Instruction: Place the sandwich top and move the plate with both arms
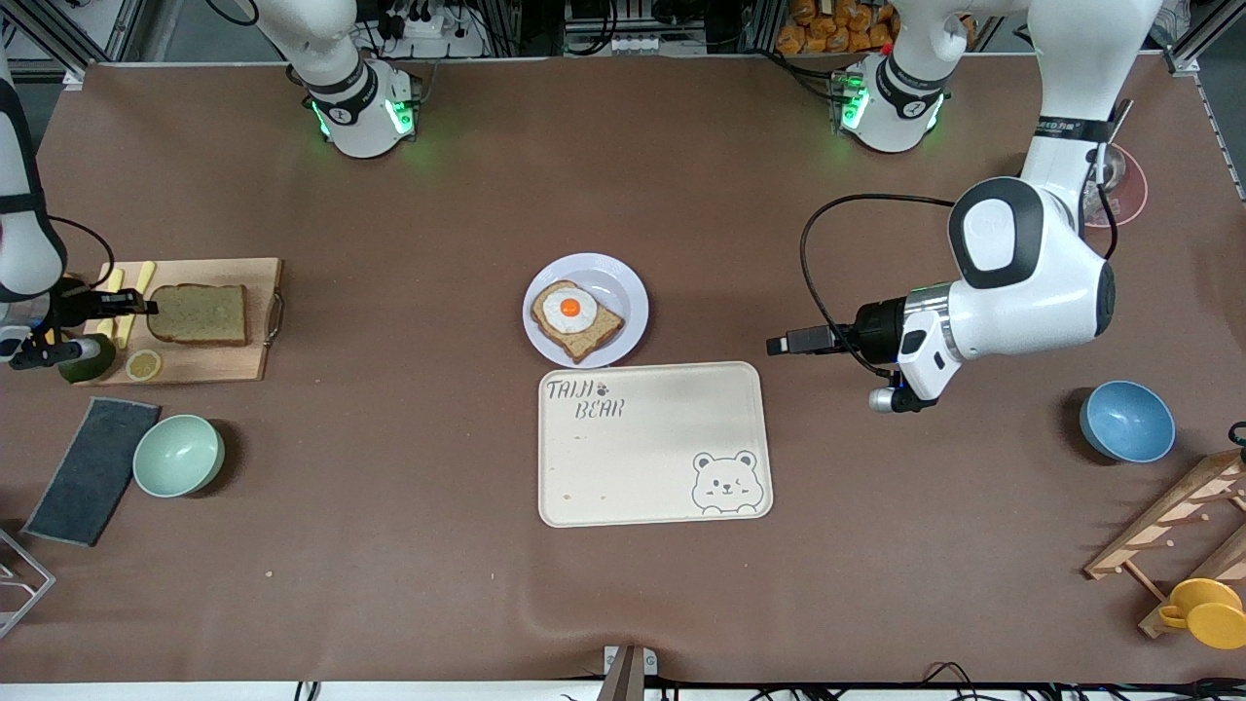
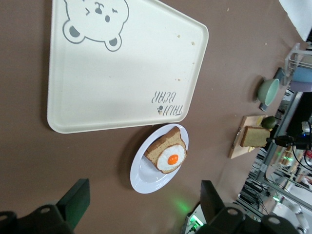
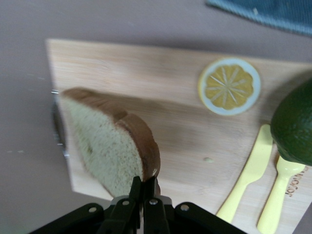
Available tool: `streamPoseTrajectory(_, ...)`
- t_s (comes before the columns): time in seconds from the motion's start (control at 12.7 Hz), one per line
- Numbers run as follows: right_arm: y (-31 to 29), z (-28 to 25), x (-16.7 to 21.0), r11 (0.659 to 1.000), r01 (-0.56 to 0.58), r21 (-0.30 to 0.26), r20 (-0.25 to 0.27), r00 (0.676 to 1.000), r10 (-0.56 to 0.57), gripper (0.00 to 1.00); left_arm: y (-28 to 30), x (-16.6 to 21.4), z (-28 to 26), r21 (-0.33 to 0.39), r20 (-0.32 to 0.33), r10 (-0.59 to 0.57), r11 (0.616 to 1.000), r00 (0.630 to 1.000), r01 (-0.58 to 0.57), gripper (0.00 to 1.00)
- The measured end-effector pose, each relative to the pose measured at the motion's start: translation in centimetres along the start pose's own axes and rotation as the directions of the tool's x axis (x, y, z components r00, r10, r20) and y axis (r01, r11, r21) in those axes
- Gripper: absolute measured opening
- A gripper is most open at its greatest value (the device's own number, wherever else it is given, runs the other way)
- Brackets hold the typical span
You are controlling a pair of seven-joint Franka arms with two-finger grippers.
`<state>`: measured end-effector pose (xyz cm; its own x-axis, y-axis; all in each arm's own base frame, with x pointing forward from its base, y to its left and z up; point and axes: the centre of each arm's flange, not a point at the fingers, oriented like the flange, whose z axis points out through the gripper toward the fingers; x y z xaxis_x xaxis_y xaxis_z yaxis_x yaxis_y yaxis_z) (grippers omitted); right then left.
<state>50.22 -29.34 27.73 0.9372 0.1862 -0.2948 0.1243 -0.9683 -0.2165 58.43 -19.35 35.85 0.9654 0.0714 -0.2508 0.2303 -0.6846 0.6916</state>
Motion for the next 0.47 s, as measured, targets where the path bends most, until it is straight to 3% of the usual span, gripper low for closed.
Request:
streamPoseTrajectory(0.16,-2.3,-2.6,0.9,0.999,0.034,0.006,-0.013,0.999,-0.033,0.04,-1.9,-0.4,1.1,-0.048,0.014,0.021,0.999,1.0,-0.02,1.0)
streamPoseTrajectory(0.47,-5.9,-7.4,2.7,0.996,0.093,-0.001,-0.035,0.995,-0.093,0.04,-4.0,-1.2,2.6,-0.052,0.041,0.028,0.998,0.999,-0.026,1.0)
